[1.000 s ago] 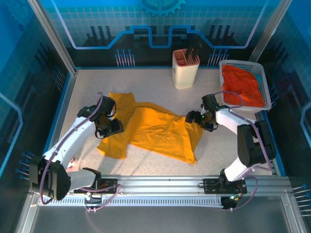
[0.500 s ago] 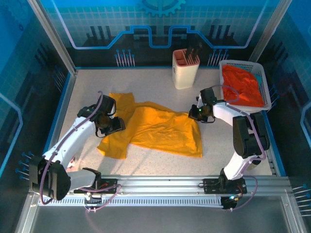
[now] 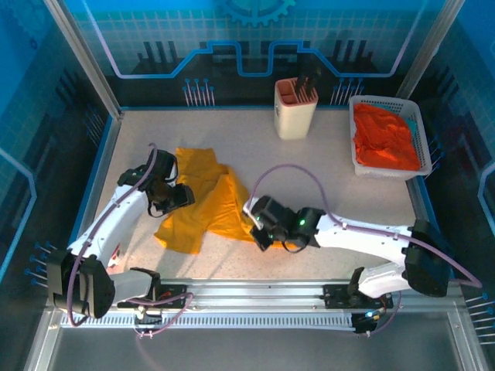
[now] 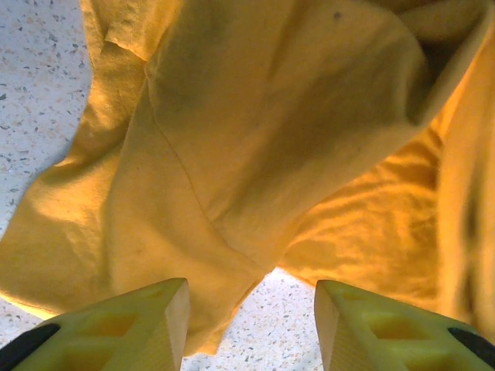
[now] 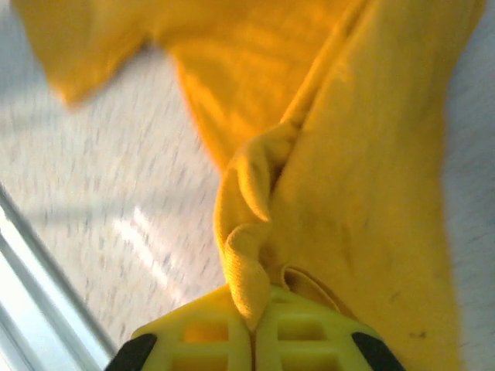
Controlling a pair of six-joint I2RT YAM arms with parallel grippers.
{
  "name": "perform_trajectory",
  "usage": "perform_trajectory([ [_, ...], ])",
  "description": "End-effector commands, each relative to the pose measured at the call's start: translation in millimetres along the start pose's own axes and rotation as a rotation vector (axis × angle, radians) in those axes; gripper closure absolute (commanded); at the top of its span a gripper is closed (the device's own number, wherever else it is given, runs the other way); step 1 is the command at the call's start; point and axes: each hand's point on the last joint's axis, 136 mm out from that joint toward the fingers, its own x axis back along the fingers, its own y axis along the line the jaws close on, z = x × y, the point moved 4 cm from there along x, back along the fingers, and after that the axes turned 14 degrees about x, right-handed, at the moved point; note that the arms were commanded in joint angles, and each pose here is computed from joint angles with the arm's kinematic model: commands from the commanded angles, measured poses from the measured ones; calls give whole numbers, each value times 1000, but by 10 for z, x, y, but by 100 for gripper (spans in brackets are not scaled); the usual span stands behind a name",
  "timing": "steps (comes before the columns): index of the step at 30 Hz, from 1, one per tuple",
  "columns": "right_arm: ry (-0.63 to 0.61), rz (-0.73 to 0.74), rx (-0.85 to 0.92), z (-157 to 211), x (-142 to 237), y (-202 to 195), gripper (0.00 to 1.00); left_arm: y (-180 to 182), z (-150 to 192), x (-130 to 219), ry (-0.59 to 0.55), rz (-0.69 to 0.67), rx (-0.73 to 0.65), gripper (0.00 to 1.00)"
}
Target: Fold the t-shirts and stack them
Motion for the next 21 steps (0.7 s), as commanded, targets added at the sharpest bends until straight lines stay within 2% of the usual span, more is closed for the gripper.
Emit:
perform_trajectory([
  [1, 188, 57, 30, 441, -204, 94, 81, -109, -67, 29, 8, 38, -30, 53],
  [2, 215, 84, 18, 486, -213, 71, 68, -121, -72, 15, 15, 39, -28, 53],
  [4, 190, 114, -8, 448, -141, 5, 36, -136, -74, -4, 23, 43, -29, 53],
  [7, 64, 66, -90, 252, 62, -92, 20, -134, -70, -11, 27, 43, -28, 53],
  [10, -19, 29, -186, 133, 214, -281, 17, -117, -55, -2, 25, 41, -30, 53],
  [12, -25, 27, -254, 125, 243, -435, 19, -97, -44, 1, 19, 39, -28, 53],
  [16, -24, -17, -396, 153, 186, -682, 33, -45, -10, -25, 25, 25, -26, 53],
  [21, 58, -15, -425, 332, -33, -777, 50, -6, 27, -38, 31, 20, -28, 53],
])
